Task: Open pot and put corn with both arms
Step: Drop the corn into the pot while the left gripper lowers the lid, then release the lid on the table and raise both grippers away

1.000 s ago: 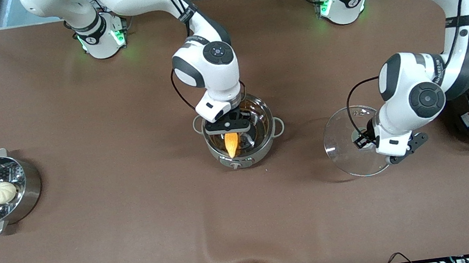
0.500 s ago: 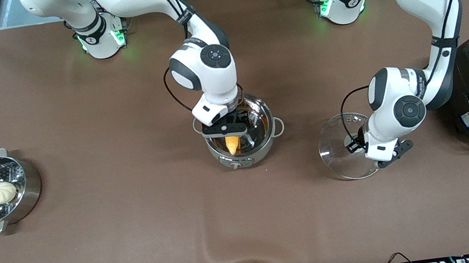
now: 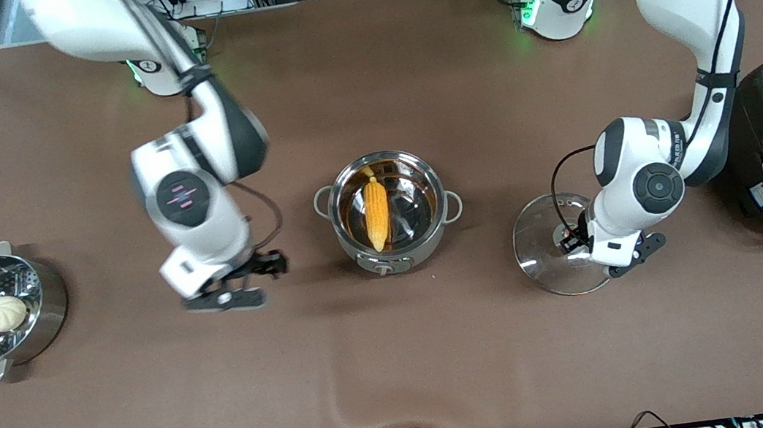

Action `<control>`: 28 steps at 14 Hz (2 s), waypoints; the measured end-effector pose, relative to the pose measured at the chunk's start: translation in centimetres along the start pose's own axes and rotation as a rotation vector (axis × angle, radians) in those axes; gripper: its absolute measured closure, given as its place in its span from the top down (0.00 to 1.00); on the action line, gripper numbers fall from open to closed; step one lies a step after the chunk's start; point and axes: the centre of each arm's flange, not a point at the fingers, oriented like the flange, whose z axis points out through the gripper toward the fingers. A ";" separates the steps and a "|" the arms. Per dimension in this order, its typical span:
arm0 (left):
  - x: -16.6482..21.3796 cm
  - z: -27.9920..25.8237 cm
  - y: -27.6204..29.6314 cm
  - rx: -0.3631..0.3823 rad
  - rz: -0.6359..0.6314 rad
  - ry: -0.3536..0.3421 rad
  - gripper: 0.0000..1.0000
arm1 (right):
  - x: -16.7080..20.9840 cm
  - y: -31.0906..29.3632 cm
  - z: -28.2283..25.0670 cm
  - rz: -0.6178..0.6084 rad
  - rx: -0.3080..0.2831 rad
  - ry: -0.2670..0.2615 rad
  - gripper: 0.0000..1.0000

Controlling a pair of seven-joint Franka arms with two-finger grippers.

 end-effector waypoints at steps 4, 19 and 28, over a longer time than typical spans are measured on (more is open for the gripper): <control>0.4 -4.8 0.4 -0.031 0.005 0.050 1.00 | 2.0 13.1 -6.6 0.085 0.098 -0.079 1.00; -6.8 -37.9 -12.5 0.046 0.476 0.046 1.00 | -4.0 29.8 -20.4 0.050 0.106 -0.003 1.00; -8.0 -40.8 -12.9 -0.021 0.525 -0.011 1.00 | -4.2 30.2 -20.5 -0.054 0.012 -0.003 1.00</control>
